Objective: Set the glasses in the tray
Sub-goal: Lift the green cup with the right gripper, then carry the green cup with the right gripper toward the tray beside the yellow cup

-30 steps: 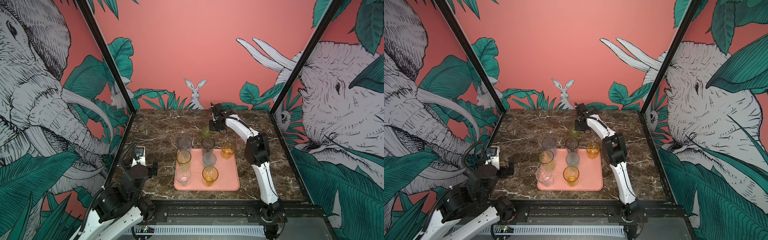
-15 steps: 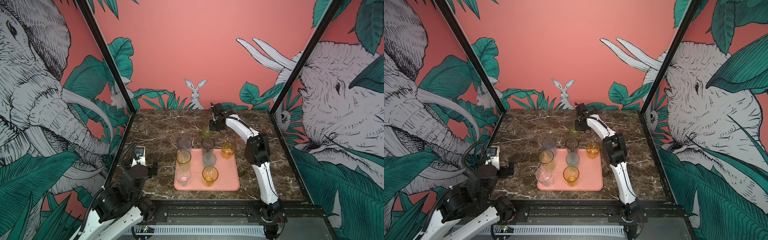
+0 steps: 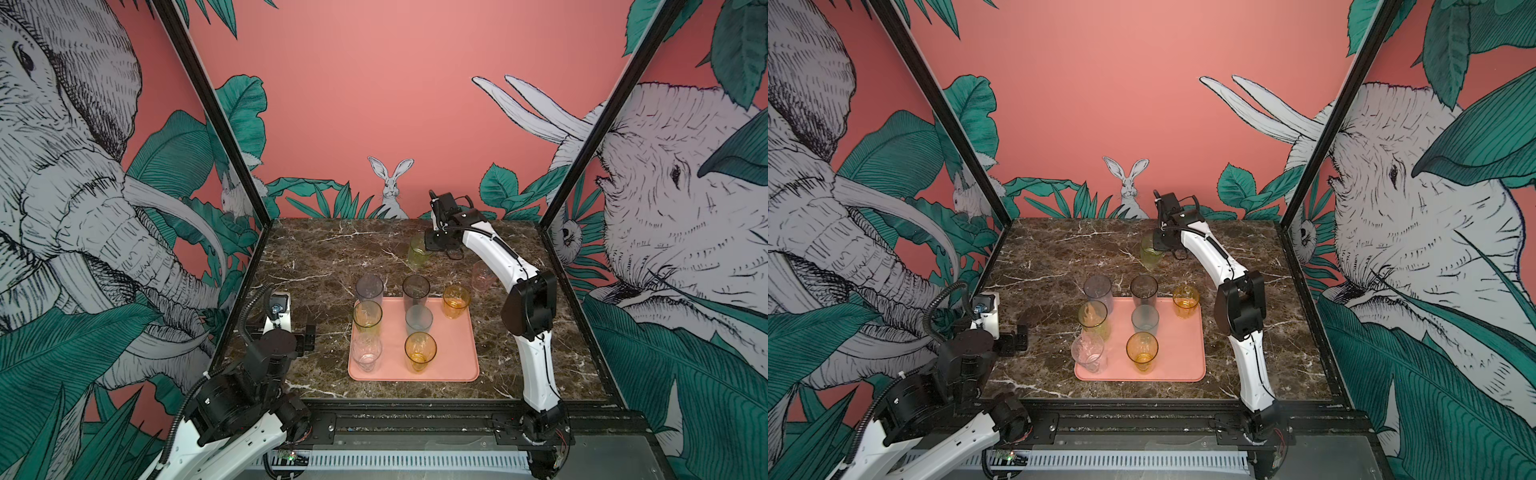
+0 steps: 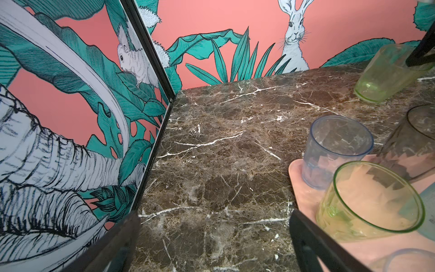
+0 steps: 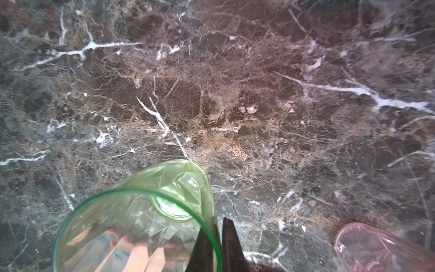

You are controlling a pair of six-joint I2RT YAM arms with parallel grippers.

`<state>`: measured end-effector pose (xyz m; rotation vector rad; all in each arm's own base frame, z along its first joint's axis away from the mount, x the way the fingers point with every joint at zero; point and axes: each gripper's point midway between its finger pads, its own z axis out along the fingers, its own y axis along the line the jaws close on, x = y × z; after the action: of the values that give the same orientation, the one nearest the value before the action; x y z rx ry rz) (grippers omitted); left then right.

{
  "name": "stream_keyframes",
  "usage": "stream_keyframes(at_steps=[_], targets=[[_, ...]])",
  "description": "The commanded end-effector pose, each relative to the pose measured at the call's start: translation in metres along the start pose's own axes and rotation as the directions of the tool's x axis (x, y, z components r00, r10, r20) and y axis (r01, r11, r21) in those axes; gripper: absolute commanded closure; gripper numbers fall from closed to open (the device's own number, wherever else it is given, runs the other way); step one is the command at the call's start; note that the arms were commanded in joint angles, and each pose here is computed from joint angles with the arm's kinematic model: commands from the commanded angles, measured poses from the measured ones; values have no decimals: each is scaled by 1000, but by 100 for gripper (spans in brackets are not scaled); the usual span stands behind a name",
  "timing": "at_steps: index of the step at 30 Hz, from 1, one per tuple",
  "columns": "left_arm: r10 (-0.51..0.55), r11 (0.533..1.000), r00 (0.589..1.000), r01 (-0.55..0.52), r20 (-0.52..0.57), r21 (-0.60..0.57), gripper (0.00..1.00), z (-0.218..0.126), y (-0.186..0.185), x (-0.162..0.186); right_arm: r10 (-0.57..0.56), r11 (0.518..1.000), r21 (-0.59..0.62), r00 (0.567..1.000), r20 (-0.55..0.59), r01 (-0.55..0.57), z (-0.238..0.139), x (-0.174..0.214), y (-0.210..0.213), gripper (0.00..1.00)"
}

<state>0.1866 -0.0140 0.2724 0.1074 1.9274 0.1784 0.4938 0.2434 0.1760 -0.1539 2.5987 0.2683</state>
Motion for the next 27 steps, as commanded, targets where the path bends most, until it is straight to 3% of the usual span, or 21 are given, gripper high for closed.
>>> stream_keyframes(at_steps=[1,18,27], targets=[[-6,1000,1000,6,-4,-6,1,0,1,2,-17,1000,6,997,80,17,-46,-19,0,100],[-56,998,998,56,10,36,0,4,-12,-10,-61,997,57,991,121,55,-128,-8,-17,100],[-132,991,988,131,85,24,1,3,-9,-27,-74,995,80,991,109,65,-156,15,-30,100]])
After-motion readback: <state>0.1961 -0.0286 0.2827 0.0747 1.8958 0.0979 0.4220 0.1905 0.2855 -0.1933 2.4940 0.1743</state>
